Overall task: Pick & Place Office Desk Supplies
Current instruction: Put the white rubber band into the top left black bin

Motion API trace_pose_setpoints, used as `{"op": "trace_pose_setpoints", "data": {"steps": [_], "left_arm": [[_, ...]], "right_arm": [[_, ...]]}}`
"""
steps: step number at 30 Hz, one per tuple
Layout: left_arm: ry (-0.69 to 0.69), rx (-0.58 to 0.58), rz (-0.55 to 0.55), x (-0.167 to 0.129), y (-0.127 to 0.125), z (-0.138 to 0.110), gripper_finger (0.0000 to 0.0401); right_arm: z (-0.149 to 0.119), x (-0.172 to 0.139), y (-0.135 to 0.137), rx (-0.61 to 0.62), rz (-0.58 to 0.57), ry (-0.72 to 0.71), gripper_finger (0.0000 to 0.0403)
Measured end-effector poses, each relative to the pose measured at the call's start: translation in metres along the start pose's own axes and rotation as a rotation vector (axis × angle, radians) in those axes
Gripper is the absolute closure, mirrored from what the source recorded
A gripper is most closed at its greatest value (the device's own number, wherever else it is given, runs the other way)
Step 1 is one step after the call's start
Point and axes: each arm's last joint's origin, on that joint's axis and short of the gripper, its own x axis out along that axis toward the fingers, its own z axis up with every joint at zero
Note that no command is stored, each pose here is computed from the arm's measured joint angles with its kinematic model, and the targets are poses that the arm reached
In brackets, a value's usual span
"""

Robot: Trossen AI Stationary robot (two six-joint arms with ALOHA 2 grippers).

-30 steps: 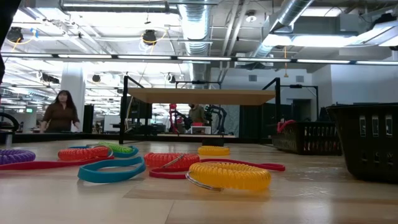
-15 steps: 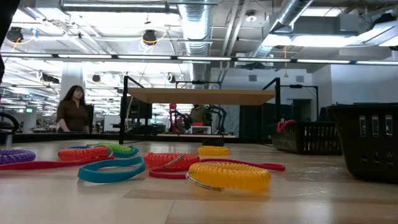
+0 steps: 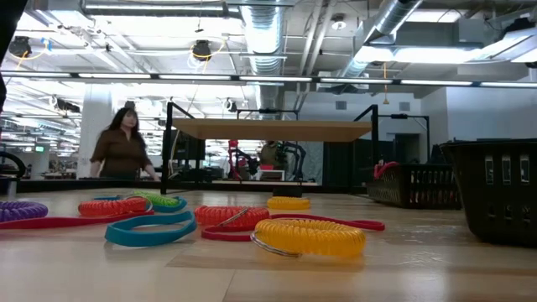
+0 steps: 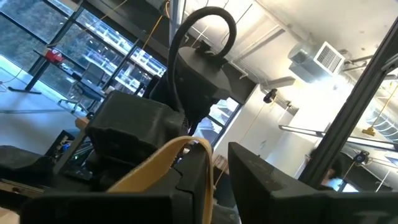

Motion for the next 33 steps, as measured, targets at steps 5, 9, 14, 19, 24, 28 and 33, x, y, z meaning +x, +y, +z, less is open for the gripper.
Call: {"op": "trace_pose_setpoints", "data": {"steps": [5, 9, 14, 19, 24, 28, 33], "left_arm": [[0.005, 0.003, 0.003, 0.000, 0.000, 0.000, 0.0338], [0.034, 0.011, 0.022, 0.000, 0.002, -0.003, 0.0338], [0.045, 0.049, 0.033, 0.000, 0.002, -0.005, 0.0338], [0.048, 0.066, 0.027, 0.000, 0.002, -0.005, 0.0338], [0.099, 0.067, -0.028, -0.001, 0.001, -0.008, 0.0338], [0.128, 0.064, -0.076, -0.001, 0.000, -0.009, 0.0338], [0.187, 0.057, -0.175, -0.001, -0.003, -0.010, 0.0338]], "right_arm": [[0.000, 0.000, -0.001, 0.001, -0.003, 0.001, 0.0396], [-0.004, -0.001, 0.000, -0.003, -0.006, 0.032, 0.0400], [-0.009, -0.005, 0.001, -0.019, -0.012, 0.073, 0.0401], [-0.014, -0.013, 0.006, -0.172, 0.018, 0.089, 0.0402], [-0.018, -0.024, 0.016, -0.372, 0.076, 0.066, 0.0402], [-0.020, -0.028, 0.019, -0.465, 0.046, 0.056, 0.0402], [-0.024, -0.031, 0.012, -0.462, -0.035, 0.093, 0.0403]]}}
